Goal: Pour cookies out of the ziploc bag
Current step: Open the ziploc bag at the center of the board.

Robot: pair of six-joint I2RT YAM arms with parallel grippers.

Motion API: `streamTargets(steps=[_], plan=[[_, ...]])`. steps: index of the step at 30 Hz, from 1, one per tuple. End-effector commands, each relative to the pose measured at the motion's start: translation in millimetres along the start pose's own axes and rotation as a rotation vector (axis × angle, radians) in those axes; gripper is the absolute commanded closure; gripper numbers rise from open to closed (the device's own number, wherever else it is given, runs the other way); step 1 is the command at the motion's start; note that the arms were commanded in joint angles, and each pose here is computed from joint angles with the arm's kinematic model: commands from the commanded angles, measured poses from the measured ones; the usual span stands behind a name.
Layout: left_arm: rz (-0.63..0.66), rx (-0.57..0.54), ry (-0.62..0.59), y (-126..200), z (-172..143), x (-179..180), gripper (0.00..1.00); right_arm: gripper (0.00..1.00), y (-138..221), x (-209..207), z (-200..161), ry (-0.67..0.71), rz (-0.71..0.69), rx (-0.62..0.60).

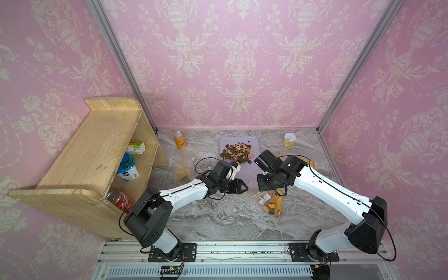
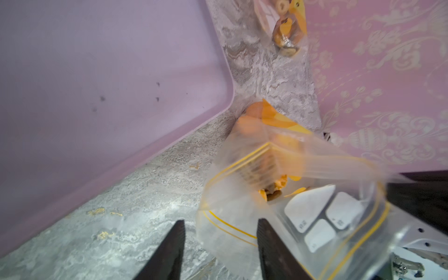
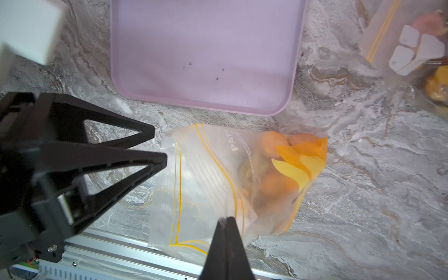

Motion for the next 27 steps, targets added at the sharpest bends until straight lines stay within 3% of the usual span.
streamTargets(steps=[1, 4, 9, 27], plan=[[0.000, -0.084, -0.049, 21, 6, -8, 0.36, 1.00, -11, 12, -1, -0.029, 0.073, 0.034], [-0.005, -0.130, -0.072, 36, 3, -12, 0.31, 1.00, -16, 15, 0, -0.031, 0.081, 0.044], [-0.055, -0.155, -0.077, 43, -8, -17, 0.35, 1.00, -23, 18, 2, -0.040, 0.084, 0.052], [-0.195, -0.062, -0.213, 5, -14, -51, 0.43, 1.00, -36, 18, 0, -0.115, 0.164, 0.124]])
Point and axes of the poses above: each gripper's point midway between its finger pads, its own y axis back along the fingers, its own x axis along the line the jaws close on, z = x × y, the point moved 4 cm from there along y, back along the fingers, and after that the axes turned 6 degrees about -y, right-handed, at the moved point
